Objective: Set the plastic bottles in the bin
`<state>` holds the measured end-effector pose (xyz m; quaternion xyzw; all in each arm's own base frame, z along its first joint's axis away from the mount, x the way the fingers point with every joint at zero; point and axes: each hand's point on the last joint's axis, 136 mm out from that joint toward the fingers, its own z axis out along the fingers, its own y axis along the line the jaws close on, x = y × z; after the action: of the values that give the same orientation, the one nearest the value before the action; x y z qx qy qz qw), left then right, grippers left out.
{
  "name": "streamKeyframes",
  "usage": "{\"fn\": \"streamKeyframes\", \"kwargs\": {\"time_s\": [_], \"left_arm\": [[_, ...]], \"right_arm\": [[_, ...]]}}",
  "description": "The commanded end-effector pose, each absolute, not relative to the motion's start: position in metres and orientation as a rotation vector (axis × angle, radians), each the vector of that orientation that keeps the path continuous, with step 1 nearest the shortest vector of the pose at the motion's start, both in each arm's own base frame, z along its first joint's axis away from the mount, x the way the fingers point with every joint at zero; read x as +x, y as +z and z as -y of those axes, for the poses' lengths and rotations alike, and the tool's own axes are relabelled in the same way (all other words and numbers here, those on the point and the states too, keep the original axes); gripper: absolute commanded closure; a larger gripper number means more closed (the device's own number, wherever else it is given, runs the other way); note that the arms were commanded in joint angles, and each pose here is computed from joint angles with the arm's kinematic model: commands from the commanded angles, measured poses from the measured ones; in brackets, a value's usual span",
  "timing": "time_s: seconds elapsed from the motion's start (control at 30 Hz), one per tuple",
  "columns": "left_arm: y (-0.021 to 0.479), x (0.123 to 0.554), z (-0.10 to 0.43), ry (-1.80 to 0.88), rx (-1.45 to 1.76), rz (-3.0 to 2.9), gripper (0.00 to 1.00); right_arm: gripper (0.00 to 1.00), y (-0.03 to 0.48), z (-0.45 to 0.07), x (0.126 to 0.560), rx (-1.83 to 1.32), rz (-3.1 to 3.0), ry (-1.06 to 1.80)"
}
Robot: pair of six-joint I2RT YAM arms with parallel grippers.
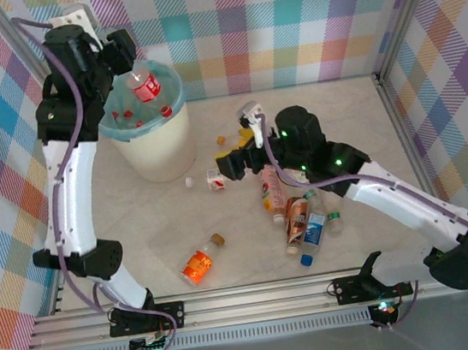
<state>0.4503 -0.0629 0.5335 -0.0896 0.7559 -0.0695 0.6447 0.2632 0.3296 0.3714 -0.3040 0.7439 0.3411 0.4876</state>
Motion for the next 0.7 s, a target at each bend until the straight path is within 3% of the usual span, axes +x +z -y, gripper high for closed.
{"fn": "streamKeyframes", "kwargs": {"time_s": [0.0,0.37,0.67], "left_arm": [[0.527,0.479,0.039,-0.043,-0.232,-1.698,0.57],[0.463,0.534,0.033,-0.038,-0.212,-1.823,0.58],[0.377,0.543,0.064,-0.167,-0.08,-1.982,0.51]], "right_arm": [[0.0,0.39,-0.351,0.262,-0.808,-1.769,0.899],[0.0,0.399,-0.4,0.294,-0.87,-1.758,0.934],[0.0,0.375,-0.394,0.288,-0.863,-1.818,0.942]]}}
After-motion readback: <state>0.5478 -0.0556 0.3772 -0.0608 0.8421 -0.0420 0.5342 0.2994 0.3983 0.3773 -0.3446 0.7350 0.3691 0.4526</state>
